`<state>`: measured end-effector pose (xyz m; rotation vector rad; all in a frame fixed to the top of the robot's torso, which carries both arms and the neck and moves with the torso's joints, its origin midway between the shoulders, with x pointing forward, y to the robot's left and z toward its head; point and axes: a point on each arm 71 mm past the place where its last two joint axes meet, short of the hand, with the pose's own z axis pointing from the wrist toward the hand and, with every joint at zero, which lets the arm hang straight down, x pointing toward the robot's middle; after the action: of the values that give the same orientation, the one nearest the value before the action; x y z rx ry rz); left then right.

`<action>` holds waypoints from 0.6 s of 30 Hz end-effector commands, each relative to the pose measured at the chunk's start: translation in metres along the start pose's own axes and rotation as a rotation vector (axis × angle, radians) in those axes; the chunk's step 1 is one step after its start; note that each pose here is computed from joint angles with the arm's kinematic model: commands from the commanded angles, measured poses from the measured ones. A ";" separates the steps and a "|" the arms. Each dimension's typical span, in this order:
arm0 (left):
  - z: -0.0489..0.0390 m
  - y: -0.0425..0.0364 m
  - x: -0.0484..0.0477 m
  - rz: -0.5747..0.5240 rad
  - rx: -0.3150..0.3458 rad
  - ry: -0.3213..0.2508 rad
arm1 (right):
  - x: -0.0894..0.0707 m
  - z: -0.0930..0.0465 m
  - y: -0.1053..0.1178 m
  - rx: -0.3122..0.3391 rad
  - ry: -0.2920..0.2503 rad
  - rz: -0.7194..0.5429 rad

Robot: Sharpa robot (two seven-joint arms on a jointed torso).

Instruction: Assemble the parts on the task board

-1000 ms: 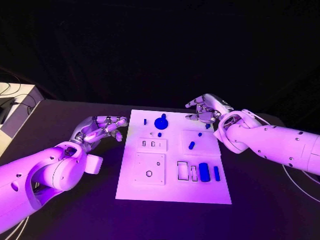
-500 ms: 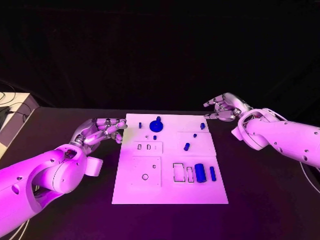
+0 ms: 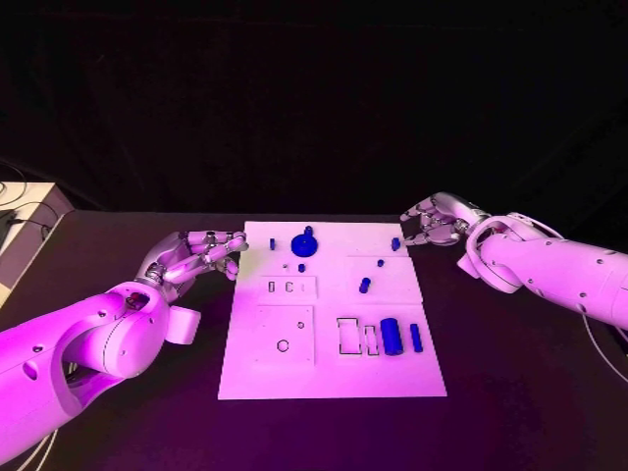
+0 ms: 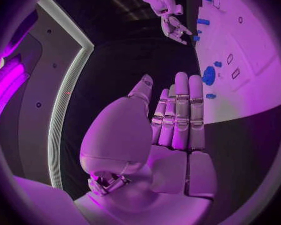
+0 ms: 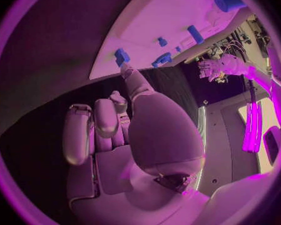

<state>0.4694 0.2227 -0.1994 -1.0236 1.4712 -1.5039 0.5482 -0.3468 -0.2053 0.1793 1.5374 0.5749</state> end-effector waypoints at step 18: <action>-0.0009 -0.0019 0.0021 0.000 0.013 0.020 | 0.021 0.008 0.004 -0.006 0.102 -0.048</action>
<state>0.4687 0.2232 -0.1988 -1.0211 1.4722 -1.5051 0.5541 -0.3339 -0.2186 0.1280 1.6010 0.5601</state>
